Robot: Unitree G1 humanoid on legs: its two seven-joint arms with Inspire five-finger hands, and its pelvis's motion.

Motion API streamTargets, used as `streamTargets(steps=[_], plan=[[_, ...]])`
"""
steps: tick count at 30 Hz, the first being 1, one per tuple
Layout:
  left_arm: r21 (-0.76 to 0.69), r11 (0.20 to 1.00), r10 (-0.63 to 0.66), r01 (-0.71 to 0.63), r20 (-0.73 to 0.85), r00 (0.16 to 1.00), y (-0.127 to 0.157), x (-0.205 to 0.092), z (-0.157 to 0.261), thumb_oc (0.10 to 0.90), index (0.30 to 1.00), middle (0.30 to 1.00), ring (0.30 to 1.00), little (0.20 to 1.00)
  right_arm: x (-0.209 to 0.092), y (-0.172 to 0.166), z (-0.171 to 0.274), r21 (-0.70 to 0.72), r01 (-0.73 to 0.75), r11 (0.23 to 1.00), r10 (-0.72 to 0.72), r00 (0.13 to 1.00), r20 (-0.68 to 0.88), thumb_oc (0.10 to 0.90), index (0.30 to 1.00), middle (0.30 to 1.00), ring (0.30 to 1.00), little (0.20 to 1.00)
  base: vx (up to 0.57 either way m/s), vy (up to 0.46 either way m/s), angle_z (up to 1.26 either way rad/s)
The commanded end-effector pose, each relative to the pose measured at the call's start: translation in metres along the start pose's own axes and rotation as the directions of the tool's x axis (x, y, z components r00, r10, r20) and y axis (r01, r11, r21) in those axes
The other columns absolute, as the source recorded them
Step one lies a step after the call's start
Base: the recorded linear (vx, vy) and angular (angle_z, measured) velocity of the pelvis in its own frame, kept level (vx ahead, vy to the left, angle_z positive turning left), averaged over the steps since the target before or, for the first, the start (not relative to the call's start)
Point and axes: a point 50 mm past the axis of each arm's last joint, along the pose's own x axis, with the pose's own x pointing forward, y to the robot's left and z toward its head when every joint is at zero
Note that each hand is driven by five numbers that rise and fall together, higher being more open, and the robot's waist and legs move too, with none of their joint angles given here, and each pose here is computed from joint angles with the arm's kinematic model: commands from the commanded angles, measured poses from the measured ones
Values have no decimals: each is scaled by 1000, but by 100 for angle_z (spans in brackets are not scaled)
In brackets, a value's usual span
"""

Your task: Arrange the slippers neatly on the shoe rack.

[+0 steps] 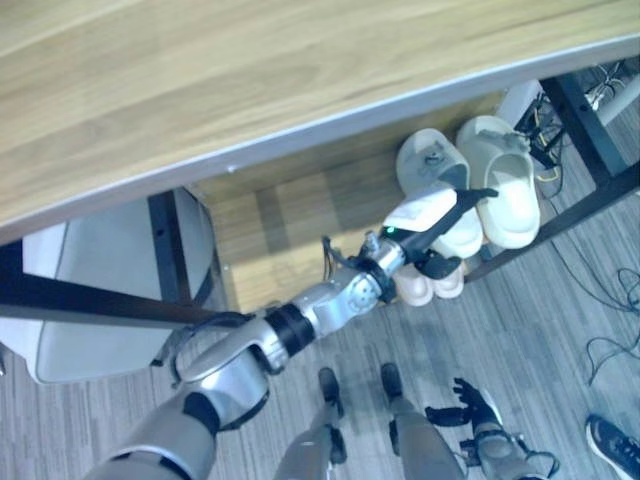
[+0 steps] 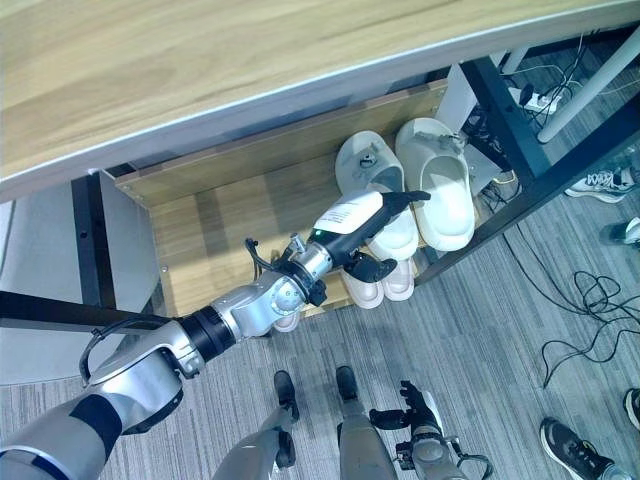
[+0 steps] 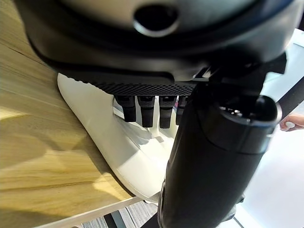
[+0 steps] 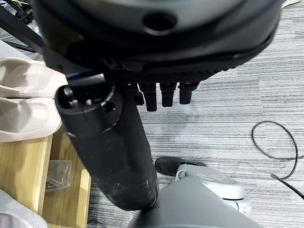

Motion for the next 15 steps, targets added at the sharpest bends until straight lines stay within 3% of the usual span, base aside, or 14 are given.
streamTargets(steps=[1, 15], plan=[[-2, 983, 183, -183, -2, 983, 55, 26, 3, 800, 900, 900, 900, 900, -7, -6, -24, -18, 23, 1000, -24, 998, -63, 800, 900, 900, 900, 900, 0, 0, 0], [-111, 976, 194, -186, 64, 979, 41, 15, 17, 800, 900, 900, 900, 900, -9, -1, -30, 5, 8, 1000, -8, 994, -106, 800, 900, 900, 900, 900, 0, 0, 0]])
